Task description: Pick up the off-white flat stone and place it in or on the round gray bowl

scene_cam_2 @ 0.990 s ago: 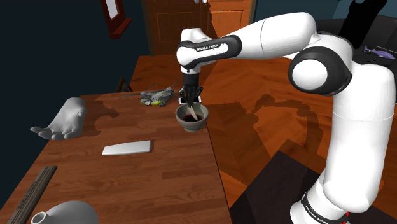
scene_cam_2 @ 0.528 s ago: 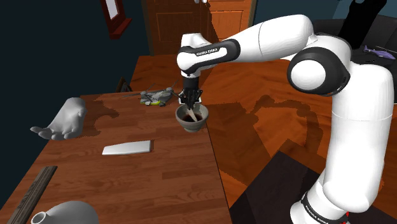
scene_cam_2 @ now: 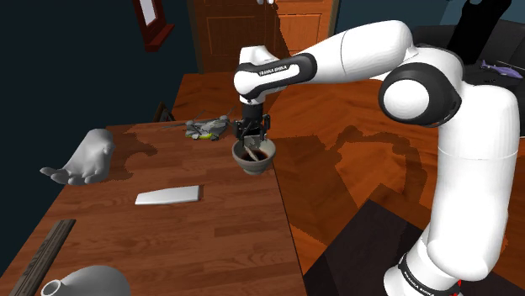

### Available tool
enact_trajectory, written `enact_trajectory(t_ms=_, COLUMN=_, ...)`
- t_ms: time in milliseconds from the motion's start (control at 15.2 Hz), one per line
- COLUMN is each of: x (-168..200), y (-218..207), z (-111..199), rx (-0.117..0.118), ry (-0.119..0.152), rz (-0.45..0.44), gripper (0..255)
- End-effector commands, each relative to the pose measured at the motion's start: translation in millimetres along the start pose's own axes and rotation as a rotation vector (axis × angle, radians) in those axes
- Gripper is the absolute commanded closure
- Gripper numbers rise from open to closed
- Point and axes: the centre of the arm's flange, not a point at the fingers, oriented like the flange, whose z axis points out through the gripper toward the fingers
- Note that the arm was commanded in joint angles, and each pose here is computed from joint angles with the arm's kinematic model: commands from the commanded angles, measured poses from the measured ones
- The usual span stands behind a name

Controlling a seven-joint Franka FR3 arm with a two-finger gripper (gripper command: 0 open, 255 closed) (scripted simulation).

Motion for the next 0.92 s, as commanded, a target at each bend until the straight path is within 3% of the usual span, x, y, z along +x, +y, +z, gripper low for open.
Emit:
enact_trajectory(t_ms=0, x=0, y=0, z=1, rx=0.000, ry=-0.001, rz=0.000, gripper=0)
enact_trajectory(t_ms=66, x=0, y=0, z=0, rx=0.000, ry=-0.001, rz=0.000, gripper=0)
enact_trajectory(t_ms=330, x=0, y=0, z=-50, rx=0.000, ry=-0.001, rz=0.000, gripper=0)
enact_trajectory(t_ms=858, x=0, y=0, z=-50, rx=0.000, ry=-0.001, rz=0.000, gripper=0)
